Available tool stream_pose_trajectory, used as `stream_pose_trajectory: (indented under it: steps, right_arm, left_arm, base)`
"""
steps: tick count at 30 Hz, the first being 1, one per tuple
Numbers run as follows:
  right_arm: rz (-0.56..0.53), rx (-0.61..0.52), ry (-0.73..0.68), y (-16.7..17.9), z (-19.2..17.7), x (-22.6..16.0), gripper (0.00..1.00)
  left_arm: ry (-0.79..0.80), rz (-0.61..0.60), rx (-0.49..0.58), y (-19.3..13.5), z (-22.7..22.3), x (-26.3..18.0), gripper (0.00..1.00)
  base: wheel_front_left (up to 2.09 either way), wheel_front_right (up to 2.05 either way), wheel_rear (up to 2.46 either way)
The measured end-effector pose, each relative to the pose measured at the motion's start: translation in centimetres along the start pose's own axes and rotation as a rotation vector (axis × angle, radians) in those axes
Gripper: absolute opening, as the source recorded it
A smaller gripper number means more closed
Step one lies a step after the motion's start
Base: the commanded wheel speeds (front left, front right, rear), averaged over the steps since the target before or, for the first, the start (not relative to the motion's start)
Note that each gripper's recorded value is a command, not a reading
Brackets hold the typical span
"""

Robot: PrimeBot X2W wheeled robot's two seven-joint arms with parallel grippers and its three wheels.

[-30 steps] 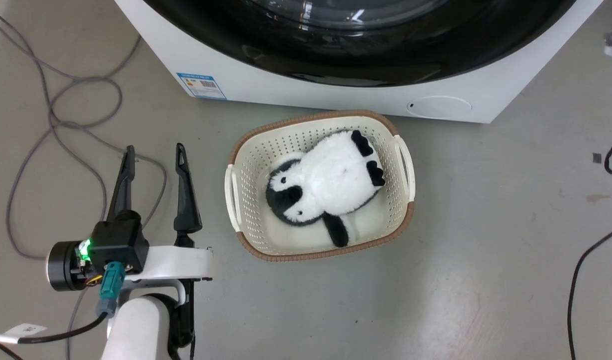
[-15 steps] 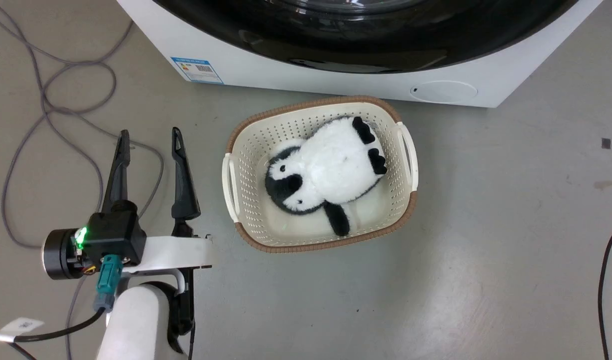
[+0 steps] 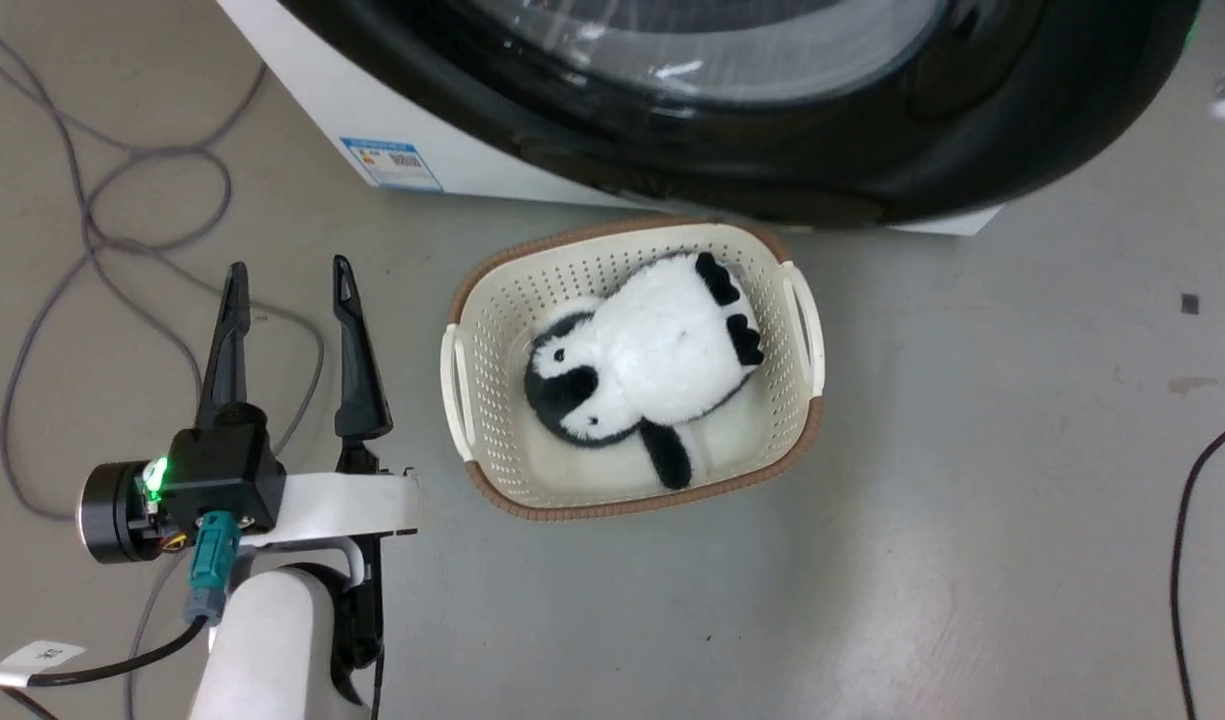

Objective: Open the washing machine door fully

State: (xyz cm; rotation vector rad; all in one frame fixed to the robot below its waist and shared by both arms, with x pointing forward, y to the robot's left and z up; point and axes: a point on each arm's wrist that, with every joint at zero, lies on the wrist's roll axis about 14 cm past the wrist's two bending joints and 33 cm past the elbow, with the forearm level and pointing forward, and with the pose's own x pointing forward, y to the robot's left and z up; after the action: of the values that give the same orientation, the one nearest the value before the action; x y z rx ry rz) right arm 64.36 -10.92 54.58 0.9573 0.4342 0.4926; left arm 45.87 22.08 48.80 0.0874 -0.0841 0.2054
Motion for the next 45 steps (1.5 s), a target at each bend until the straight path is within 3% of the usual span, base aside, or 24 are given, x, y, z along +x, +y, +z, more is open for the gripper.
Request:
stream_pose_trajectory:
  steps: [10,24,45]
  right_arm:
    - [-0.003,-0.038,0.131,0.3,-4.2,-3.3,0.00]
    - [0.081,-0.040,0.294,2.8,-12.1,-8.5,0.00]
    - [0.300,0.042,0.463,10.2,-22.7,-12.9,0.00]
  left_arm:
    - [-0.012,-0.007,-0.013,-0.1,1.1,-1.1,1.00]
    - [-0.020,-0.019,-0.024,0.0,2.4,-3.4,1.00]
    - [-0.032,-0.031,-0.028,0.1,3.5,-6.0,1.00]
  base:
    - [0.00,0.00,0.00]
    - [0.00,0.00,0.00]
    - [0.00,0.00,0.00]
